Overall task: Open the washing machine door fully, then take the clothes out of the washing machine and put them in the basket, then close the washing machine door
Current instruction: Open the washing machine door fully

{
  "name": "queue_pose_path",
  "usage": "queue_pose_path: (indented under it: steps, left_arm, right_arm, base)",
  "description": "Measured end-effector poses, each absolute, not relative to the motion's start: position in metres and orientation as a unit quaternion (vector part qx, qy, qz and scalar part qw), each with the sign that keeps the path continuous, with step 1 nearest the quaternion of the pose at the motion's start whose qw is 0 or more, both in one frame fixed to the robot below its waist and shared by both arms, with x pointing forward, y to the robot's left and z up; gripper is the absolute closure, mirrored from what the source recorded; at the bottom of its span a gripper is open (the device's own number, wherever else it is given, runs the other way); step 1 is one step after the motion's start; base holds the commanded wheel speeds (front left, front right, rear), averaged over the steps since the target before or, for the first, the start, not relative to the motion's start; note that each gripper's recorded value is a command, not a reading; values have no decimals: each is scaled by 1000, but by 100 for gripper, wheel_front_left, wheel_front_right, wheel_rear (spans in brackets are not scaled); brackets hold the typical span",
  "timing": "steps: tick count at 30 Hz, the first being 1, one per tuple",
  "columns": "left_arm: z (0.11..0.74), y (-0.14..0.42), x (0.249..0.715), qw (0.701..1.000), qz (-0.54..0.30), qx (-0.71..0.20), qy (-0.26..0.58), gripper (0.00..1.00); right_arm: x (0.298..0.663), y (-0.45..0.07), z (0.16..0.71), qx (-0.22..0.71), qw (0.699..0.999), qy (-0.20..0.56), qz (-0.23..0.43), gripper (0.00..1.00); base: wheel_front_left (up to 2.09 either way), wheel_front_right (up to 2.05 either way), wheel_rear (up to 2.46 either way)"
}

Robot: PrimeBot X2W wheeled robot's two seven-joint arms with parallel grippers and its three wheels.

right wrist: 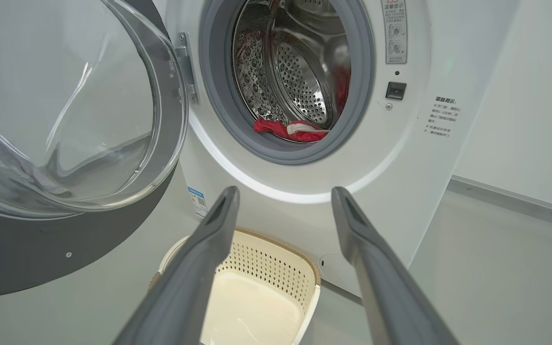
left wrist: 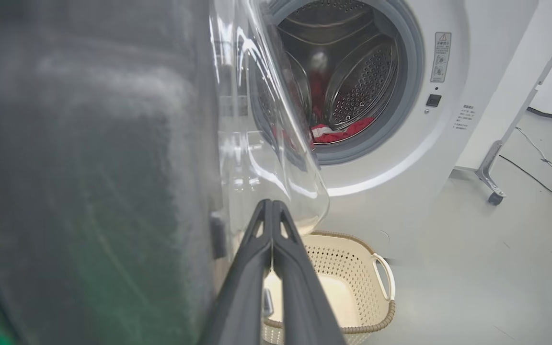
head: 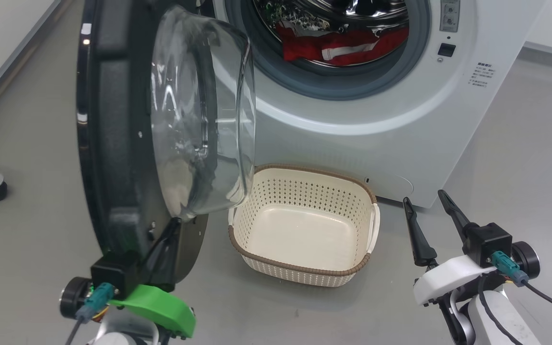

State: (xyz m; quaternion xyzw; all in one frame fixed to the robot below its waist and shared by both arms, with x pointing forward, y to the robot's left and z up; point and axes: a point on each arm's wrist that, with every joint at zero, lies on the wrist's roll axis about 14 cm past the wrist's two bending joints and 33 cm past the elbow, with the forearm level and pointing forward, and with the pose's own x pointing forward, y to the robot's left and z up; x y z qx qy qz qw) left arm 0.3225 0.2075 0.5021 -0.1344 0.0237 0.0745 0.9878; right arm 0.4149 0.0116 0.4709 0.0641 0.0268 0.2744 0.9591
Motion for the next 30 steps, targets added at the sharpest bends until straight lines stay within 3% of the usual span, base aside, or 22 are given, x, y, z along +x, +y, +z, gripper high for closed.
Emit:
queue_pose_path:
  steps: [30]
  left_arm:
    - [490,316,306,963,243,-118,-3,100]
  right_arm:
    - [428,3,455,64,962,39,263,0]
  base:
    - [0,0,0]
